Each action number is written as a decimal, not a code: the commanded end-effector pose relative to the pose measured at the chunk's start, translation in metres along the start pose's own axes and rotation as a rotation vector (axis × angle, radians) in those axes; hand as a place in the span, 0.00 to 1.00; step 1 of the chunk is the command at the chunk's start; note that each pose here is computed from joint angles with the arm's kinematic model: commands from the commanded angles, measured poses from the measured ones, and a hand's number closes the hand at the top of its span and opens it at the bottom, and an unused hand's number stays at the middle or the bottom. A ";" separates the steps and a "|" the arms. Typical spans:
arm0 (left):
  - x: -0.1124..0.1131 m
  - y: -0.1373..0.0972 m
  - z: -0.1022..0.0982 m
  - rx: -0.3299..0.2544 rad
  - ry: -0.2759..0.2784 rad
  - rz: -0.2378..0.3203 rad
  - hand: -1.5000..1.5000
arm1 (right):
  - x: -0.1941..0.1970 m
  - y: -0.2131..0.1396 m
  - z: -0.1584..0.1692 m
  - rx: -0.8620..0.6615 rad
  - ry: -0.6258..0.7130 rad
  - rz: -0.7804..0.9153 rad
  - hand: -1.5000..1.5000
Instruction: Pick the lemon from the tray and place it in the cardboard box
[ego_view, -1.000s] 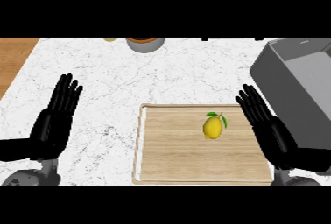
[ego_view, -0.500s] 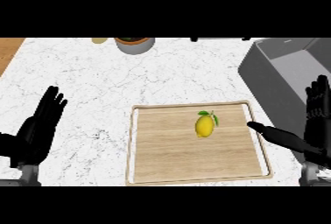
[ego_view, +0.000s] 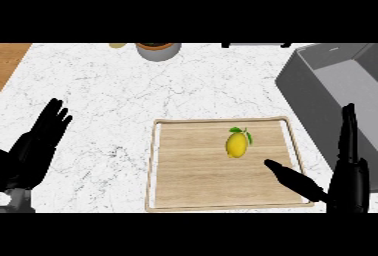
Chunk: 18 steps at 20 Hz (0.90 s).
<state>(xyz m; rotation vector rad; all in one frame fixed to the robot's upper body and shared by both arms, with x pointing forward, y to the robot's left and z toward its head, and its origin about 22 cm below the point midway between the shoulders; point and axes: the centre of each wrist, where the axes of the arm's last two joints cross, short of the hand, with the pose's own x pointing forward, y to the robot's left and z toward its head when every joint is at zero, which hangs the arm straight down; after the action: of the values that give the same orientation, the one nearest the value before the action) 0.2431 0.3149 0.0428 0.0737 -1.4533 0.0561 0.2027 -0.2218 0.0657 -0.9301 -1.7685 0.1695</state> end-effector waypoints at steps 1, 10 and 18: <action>0.013 0.004 -0.003 0.006 -0.008 -0.005 0.50 | -0.009 0.004 0.019 0.172 0.124 0.263 0.00; 0.014 0.001 -0.007 -0.042 0.005 -0.001 0.50 | 0.048 0.022 -0.013 0.399 0.419 0.608 0.00; 0.012 0.011 -0.011 -0.050 0.020 0.000 0.50 | 0.117 0.062 -0.040 0.569 0.611 0.613 0.00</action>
<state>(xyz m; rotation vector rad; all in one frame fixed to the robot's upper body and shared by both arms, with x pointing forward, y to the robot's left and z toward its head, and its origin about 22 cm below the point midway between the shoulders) 0.2538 0.3182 0.0553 0.0353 -1.4432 0.0239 0.2424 -0.1384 0.1145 -0.9597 -0.9681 0.6528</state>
